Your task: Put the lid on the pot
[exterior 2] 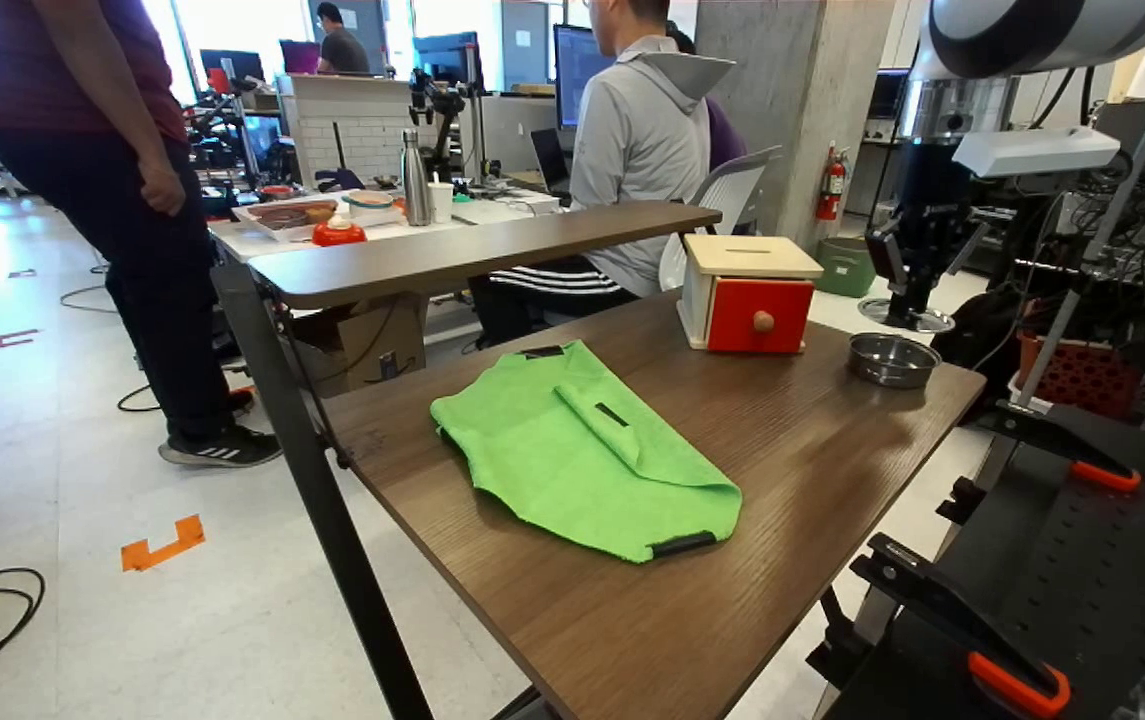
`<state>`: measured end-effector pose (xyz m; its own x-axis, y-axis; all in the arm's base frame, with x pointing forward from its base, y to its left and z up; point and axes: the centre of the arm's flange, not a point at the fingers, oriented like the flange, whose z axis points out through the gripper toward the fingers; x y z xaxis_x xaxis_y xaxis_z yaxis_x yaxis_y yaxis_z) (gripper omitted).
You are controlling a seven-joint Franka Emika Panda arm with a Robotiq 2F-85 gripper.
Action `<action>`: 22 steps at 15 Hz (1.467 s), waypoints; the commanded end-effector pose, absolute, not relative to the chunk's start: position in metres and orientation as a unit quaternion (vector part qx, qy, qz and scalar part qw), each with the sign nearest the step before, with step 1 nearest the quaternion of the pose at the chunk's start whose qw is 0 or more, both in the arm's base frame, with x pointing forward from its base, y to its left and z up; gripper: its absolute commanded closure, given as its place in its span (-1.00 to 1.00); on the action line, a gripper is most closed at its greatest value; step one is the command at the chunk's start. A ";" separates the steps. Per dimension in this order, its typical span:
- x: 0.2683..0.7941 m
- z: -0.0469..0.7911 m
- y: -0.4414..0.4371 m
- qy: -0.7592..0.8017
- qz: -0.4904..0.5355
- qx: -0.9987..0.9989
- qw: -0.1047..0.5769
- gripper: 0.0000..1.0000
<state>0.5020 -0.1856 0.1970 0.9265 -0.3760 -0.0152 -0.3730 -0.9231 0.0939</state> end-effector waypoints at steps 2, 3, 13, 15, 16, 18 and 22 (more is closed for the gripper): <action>0.513 0.177 -0.195 -0.198 -0.034 0.978 0.061 0.90; 0.514 0.173 -0.197 -0.198 -0.037 0.978 0.062 0.90; 0.521 0.152 -0.199 -0.203 -0.050 0.975 0.072 0.90; 0.521 0.149 -0.198 -0.202 -0.053 0.975 0.073 0.90; 0.521 0.148 -0.198 -0.201 -0.054 0.975 0.073 0.90; 0.520 0.150 -0.196 -0.199 -0.052 0.976 0.072 0.90; 0.519 0.151 -0.195 -0.200 -0.049 0.976 0.068 0.09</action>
<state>0.5156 -0.1973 0.1508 0.9153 -0.3985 -0.0585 -0.3880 -0.9113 0.1374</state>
